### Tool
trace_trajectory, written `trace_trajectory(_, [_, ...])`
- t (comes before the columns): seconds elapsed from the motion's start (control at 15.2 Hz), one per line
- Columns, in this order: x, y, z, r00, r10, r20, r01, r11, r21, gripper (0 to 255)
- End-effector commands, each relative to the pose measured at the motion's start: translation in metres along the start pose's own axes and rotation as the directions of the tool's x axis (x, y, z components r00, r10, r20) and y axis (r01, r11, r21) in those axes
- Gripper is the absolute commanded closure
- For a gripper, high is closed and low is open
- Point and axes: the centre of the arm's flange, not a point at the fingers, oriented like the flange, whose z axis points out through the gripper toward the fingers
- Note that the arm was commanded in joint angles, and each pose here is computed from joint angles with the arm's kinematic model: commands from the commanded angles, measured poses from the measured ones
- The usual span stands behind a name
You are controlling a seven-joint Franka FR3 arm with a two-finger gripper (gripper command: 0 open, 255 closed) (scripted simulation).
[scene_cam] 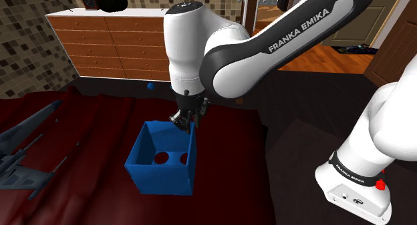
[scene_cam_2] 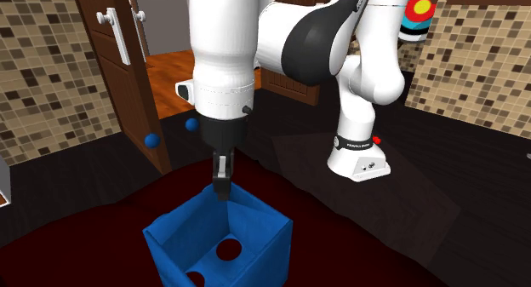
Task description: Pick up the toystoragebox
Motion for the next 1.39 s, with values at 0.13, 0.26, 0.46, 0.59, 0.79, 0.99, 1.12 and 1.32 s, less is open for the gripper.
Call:
trace_trajectory(0.13, [0.0, 0.0, 0.0, 1.0, 0.0, -0.001, 0.0, 1.0, 0.001, 255])
trace_trajectory(0.26, [0.0, 0.0, 0.0, 1.0, 0.0, -0.001, 0.0, 1.0, 0.001, 255])
trace_trajectory(0.46, [0.0, 0.0, -0.005, 1.0, 0.0, -0.001, 0.0, 1.0, 0.001, 255])
trace_trajectory(0.59, [0.001, 0.0, -0.015, 1.0, 0.0, -0.001, 0.0, 1.0, 0.001, 255])
trace_trajectory(0.79, [0.003, 0.001, -0.031, 1.0, 0.0, -0.001, 0.0, 1.0, 0.001, 255])
trace_trajectory(0.99, [0.004, 0.001, -0.047, 1.0, 0.0, -0.001, 0.0, 1.0, 0.001, 255])
trace_trajectory(1.12, [0.005, 0.001, -0.057, 1.0, 0.0, -0.001, 0.0, 1.0, 0.001, 255])
trace_trajectory(1.32, [0.007, 0.002, -0.073, 1.0, 0.0, -0.001, 0.0, 1.0, 0.001, 255])
